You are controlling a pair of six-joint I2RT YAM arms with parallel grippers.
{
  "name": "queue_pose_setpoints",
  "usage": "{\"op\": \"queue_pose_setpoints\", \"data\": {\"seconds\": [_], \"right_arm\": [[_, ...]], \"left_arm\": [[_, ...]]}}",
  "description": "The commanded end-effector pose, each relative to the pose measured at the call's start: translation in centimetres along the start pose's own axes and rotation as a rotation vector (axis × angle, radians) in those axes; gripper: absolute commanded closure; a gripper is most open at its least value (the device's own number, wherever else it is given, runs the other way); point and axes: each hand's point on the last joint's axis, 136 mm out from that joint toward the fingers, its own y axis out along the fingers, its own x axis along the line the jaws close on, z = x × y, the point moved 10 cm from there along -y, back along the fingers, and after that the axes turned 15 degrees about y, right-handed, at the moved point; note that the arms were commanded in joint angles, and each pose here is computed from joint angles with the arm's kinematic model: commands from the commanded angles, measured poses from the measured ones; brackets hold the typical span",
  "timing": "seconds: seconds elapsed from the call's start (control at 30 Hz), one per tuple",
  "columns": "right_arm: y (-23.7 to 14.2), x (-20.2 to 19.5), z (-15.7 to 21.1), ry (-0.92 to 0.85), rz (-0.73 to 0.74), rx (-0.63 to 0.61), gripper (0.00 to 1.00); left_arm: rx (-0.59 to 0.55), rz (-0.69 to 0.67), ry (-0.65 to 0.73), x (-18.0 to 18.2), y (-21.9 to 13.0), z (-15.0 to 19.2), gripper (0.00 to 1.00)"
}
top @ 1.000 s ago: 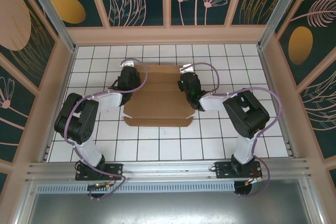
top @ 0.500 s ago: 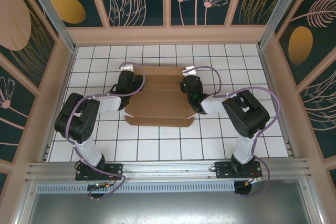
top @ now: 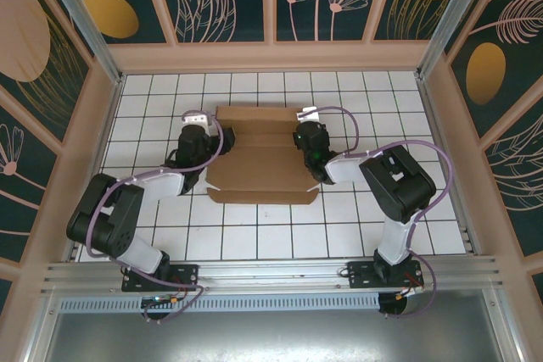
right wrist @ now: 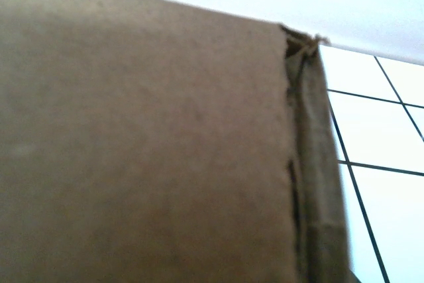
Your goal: Fold the paper box
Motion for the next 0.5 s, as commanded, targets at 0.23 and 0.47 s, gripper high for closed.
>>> {"op": "queue_pose_setpoints", "data": {"seconds": [0.23, 0.47], "right_arm": [[0.4, -0.6, 0.0, -0.021, 0.032, -0.003, 1.0], [0.3, -0.6, 0.2, -0.031, 0.024, 0.009, 1.0]], "left_arm": [[-0.308, 0.039, -0.054, 0.2, -5.4, -4.5, 0.26], [-0.227, 0.071, -0.156, 1.4, -1.7, -6.8, 0.25]]}}
